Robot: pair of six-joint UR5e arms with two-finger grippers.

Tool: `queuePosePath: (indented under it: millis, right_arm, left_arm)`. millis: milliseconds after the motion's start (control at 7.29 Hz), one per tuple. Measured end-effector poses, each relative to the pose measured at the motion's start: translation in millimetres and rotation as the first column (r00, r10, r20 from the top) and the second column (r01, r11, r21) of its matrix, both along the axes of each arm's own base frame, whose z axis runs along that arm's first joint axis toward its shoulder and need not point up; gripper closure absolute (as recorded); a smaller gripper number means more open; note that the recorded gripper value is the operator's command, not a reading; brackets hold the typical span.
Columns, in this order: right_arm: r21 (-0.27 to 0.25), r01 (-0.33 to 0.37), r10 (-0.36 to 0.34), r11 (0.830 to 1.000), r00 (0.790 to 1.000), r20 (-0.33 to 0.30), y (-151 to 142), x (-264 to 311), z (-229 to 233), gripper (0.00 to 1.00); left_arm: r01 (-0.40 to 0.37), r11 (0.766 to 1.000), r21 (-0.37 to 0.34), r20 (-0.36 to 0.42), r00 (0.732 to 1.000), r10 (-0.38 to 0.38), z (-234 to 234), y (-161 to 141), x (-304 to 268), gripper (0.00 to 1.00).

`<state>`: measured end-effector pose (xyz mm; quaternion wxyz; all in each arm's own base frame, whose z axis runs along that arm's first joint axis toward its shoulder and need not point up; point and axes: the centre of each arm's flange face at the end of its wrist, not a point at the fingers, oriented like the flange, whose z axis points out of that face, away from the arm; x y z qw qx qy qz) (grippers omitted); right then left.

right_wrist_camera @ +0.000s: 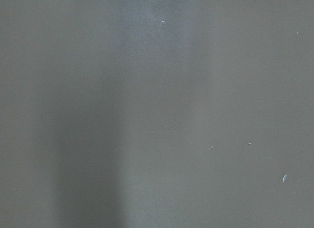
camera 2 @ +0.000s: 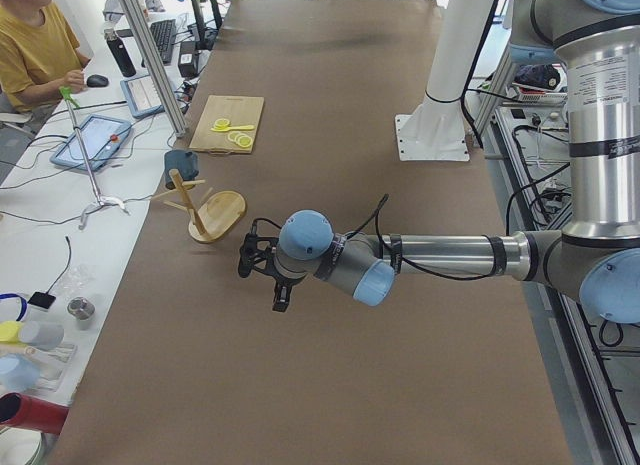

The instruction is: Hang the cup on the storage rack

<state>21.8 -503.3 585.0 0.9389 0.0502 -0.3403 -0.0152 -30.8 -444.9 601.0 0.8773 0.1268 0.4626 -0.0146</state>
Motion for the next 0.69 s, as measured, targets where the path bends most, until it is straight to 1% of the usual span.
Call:
queuePosePath:
  millis: [137, 412, 549, 686]
  right_arm:
    - [-0.01, -0.008, 0.008, 1.0, 1.0, 0.006, 4.5, 5.2, 4.0, 0.0]
    - [-0.035, -0.01, 0.011, 0.999, 1.0, 0.014, 12.5, 9.8, 15.8, 0.0]
    - [-0.034, -0.001, 0.002, 0.999, 1.0, 0.023, 16.7, 10.9, 19.2, 0.0]
    - [-0.017, 0.026, -0.025, 1.0, 0.999, 0.026, 20.1, 11.2, 23.3, 0.0]
  left_arm:
    - [-0.007, 1.0, -0.012, 0.031, 0.999, 0.007, 4.2, 3.1, 7.2, 0.02]
    - [0.012, 0.999, -0.035, 0.1, 0.995, -0.008, 16.9, 21.3, 6.7, 0.02]
    - [0.017, 0.999, -0.047, 0.114, 0.993, -0.011, 22.1, 35.2, 4.3, 0.02]
    - [0.017, 0.998, -0.06, 0.12, 0.993, -0.01, 26.8, 51.1, 1.9, 0.02]
